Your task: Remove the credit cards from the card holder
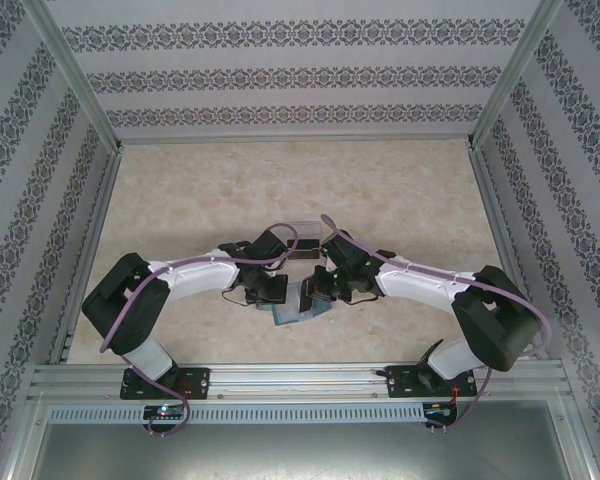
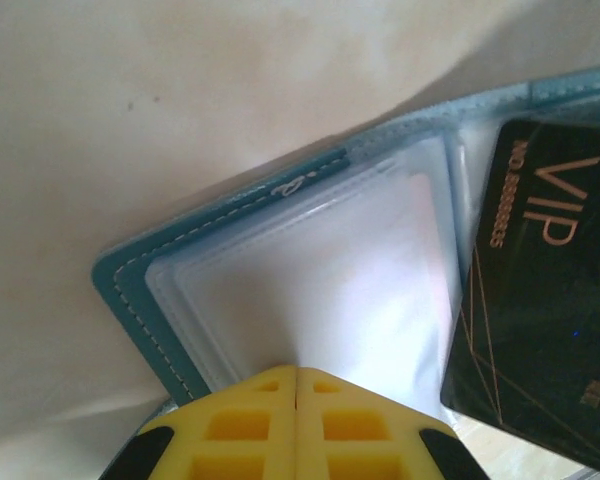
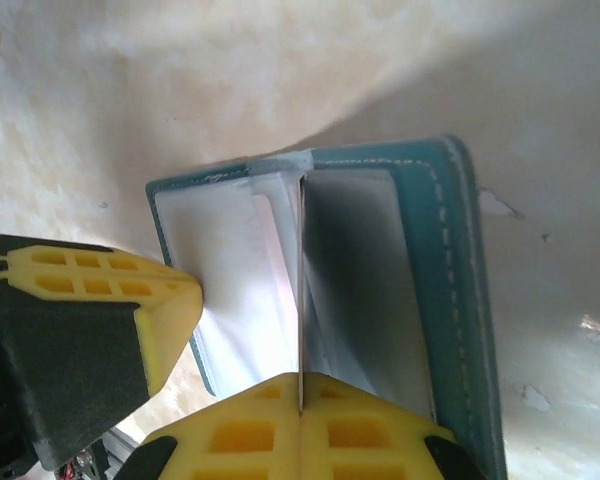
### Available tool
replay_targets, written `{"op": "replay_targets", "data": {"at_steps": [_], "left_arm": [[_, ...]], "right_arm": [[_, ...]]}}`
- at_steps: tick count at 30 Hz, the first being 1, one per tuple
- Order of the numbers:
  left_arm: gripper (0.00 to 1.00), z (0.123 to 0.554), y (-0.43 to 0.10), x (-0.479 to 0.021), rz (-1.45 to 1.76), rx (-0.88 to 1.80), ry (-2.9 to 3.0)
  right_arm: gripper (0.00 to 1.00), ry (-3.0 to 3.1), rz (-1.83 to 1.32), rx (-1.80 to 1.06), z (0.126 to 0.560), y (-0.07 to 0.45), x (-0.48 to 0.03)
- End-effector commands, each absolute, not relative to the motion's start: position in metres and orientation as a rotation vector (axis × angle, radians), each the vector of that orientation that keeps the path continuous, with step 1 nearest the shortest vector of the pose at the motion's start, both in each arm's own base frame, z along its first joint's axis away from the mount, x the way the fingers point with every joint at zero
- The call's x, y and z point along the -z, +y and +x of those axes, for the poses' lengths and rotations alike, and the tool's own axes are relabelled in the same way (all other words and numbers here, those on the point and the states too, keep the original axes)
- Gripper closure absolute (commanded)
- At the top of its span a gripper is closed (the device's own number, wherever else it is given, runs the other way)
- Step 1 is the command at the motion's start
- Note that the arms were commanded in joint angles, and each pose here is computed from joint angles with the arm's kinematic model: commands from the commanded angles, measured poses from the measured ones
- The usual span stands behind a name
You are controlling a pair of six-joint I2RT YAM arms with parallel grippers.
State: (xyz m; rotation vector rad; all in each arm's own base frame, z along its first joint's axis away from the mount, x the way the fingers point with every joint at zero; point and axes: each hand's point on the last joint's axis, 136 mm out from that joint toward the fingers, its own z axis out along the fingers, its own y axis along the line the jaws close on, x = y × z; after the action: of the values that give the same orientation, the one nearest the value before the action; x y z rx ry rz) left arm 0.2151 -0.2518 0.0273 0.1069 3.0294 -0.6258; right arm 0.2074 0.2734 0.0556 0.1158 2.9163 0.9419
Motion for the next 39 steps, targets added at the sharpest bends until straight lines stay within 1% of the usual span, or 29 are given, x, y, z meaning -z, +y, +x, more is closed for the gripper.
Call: {"op": "replay_targets", "data": {"at_steps": [1,8,11,17,20,22,23,29,32,39], "left_arm": [[0.92,0.202,-0.23,-0.022,0.089,0.507,3.075],[0.91,0.206,-0.226,-0.031,0.073,0.495,3.045],[0.9,0.21,-0.225,-0.036,0.071,0.484,3.03],[0.89,0.217,-0.213,-0.052,0.072,0.399,2.992],[0.86,0.219,-0.208,-0.061,0.059,0.418,2.966],[0.84,0.219,-0.203,-0.066,0.048,0.428,2.96],[0.84,0.22,-0.199,-0.068,0.04,0.424,2.96],[0.83,0.222,-0.179,-0.085,0.014,0.425,2.944],[0.82,0.224,-0.166,-0.097,0.008,0.414,2.931],[0.79,0.225,-0.13,-0.112,-0.015,0.366,2.937]], "right_arm": [[0.94,2.919,0.05,-0.913,0.208,0.278,-0.06],[0.94,2.928,-0.074,-0.78,0.207,0.264,-0.067],[0.97,2.916,-0.21,-0.735,0.207,0.26,-0.076],[1.0,2.807,-0.632,-0.64,0.212,0.257,-0.098],[1.0,2.744,-0.833,-0.501,0.221,0.248,-0.106],[0.99,2.695,-0.946,-0.472,0.229,0.245,-0.111],[0.98,2.663,-1.036,-0.488,0.229,0.246,-0.114],[1.0,2.376,-1.651,-0.376,0.223,0.246,-0.124],[1.0,2.239,-1.874,-0.304,0.226,0.243,-0.128],[1.0,2.143,-2.107,-0.149,0.251,0.24,-0.126]]}}
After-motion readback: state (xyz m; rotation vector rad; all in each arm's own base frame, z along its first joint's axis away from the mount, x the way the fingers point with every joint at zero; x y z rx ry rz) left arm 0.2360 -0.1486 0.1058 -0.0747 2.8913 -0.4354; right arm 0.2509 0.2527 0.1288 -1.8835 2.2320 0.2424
